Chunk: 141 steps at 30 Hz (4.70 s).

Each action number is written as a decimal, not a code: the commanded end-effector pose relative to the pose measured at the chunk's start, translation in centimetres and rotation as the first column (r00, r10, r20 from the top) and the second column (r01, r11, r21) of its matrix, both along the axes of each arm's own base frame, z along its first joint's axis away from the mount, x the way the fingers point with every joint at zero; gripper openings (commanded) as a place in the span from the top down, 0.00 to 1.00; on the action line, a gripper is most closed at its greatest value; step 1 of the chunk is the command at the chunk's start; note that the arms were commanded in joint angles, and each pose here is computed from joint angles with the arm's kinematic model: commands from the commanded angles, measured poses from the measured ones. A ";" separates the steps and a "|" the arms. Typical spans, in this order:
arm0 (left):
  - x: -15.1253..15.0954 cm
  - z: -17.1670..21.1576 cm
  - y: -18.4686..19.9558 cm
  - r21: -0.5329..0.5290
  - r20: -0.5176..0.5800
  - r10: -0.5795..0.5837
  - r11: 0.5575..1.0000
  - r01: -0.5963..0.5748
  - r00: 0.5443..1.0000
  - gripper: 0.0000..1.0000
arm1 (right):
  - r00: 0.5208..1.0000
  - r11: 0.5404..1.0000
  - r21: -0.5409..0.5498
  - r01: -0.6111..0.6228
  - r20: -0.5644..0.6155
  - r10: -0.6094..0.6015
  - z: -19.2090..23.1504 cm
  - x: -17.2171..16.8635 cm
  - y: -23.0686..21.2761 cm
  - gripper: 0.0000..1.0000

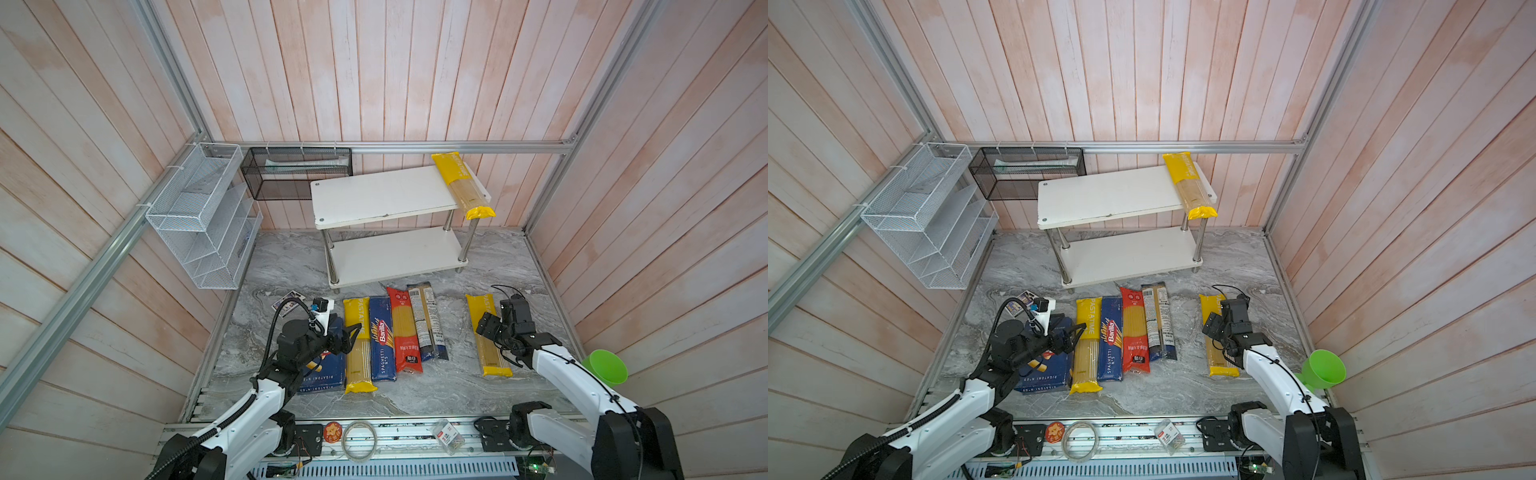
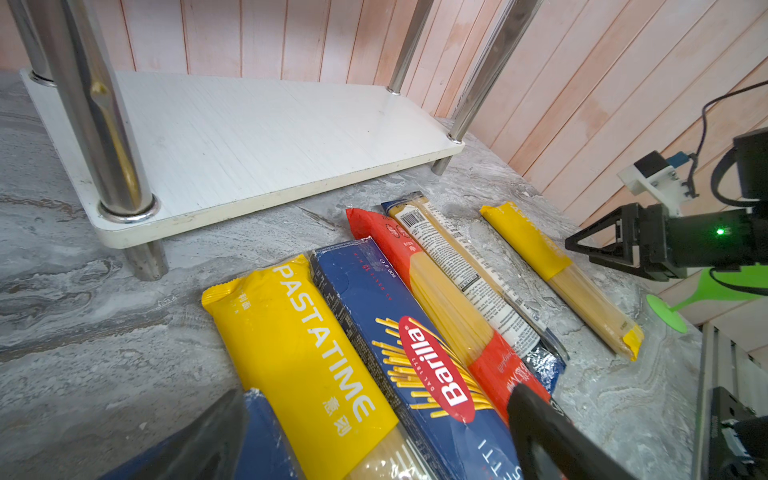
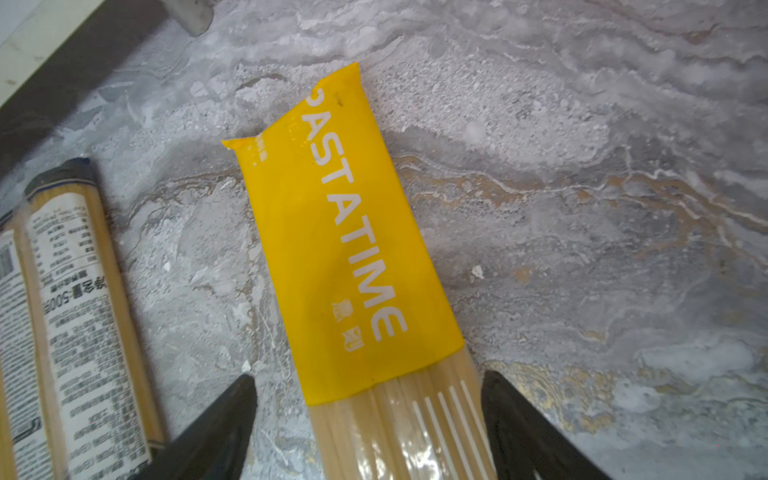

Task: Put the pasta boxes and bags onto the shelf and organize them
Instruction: 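Lower the right gripper and close it on the bag's clear end, then lift the second yellow bag upright with the right gripper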

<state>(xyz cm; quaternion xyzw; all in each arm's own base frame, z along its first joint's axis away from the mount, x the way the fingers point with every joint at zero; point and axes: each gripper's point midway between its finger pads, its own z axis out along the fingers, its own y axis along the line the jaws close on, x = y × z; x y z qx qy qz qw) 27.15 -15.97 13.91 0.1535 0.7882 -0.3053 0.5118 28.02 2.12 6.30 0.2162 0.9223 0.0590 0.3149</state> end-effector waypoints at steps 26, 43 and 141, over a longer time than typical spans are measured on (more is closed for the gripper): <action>0.0 0.7 -0.4 -0.006 0.029 -0.019 1.000 0.019 0.999 0.00 | 0.987 0.992 -0.061 -0.109 -0.123 0.101 -1.6 -2.1 3.5 0.14; 0.0 0.7 -0.4 -0.005 0.028 -0.019 1.000 0.019 0.999 0.00 | 0.992 0.995 0.001 -0.097 -0.085 0.096 -3.0 -1.0 5.6 0.05; 0.0 0.6 -0.6 -0.011 0.023 -0.030 0.999 0.031 0.999 0.00 | 0.819 0.891 -0.039 -0.451 0.378 0.431 18.5 1.0 11.8 0.92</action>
